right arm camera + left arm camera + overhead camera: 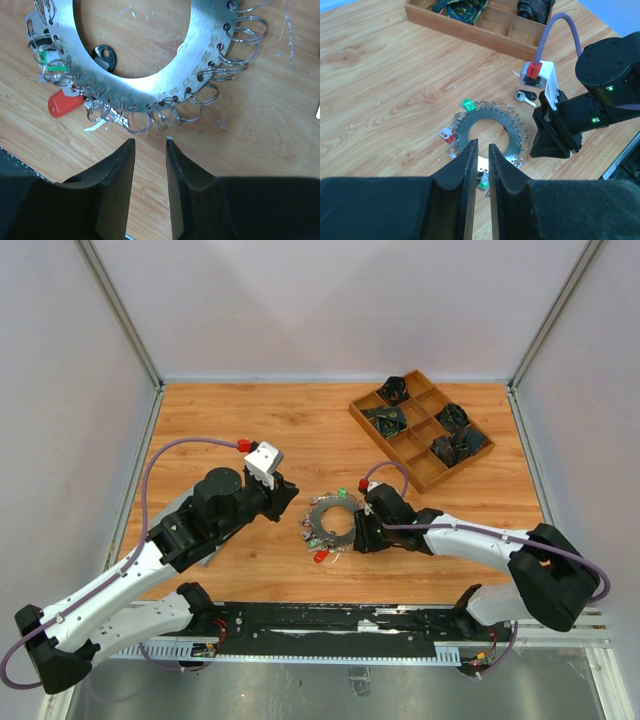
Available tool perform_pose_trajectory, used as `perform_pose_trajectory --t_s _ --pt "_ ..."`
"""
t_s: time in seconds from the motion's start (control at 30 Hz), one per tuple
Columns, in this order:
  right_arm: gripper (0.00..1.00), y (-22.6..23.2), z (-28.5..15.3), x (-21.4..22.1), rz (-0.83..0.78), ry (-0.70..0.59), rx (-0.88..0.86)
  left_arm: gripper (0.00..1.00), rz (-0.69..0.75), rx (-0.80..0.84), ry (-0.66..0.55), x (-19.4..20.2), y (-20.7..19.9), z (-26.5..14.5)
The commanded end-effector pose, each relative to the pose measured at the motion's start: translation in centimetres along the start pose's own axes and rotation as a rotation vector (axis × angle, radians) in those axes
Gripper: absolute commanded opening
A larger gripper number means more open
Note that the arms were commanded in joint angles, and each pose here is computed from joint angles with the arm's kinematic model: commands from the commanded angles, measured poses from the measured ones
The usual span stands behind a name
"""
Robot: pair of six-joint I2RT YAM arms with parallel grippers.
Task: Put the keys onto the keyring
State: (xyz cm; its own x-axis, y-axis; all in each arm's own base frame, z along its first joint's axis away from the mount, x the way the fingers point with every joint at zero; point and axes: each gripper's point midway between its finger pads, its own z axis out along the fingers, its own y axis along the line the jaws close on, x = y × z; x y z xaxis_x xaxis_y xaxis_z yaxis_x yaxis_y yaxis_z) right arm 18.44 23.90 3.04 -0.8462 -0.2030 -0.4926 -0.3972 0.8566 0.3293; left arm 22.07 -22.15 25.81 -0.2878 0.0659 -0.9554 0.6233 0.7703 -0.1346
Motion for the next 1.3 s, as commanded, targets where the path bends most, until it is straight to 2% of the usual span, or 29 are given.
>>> perform_pose_trajectory --t_s 0.0,0.2,0.67,0.73,1.03,1.27 --pt "0.31 -0.4 0.6 -1.0 0.073 -0.045 0.004 0.2 -0.001 0.008 -0.042 -1.2 -0.3 0.1" --pt "0.28 -0.5 1.1 -1.3 0.09 -0.052 -0.006 0.2 0.006 0.002 -0.038 -1.2 -0.2 0.3" --pt "0.29 -1.0 1.7 -1.2 0.078 -0.032 0.01 0.2 0.006 -0.002 -0.038 -1.2 -0.1 0.2" --pt "0.26 -1.1 1.8 -1.3 0.076 -0.034 0.012 0.21 0.006 -0.001 -0.038 -1.2 -0.1 0.3" --pt "0.02 -0.7 0.9 -2.5 0.017 -0.101 -0.02 0.21 0.006 -0.005 -0.039 -1.2 0.0 0.2" --pt "0.0 0.1 -3.1 -5.1 -0.176 -0.23 -0.053 0.21 0.005 0.02 -0.058 -1.7 -0.5 0.3"
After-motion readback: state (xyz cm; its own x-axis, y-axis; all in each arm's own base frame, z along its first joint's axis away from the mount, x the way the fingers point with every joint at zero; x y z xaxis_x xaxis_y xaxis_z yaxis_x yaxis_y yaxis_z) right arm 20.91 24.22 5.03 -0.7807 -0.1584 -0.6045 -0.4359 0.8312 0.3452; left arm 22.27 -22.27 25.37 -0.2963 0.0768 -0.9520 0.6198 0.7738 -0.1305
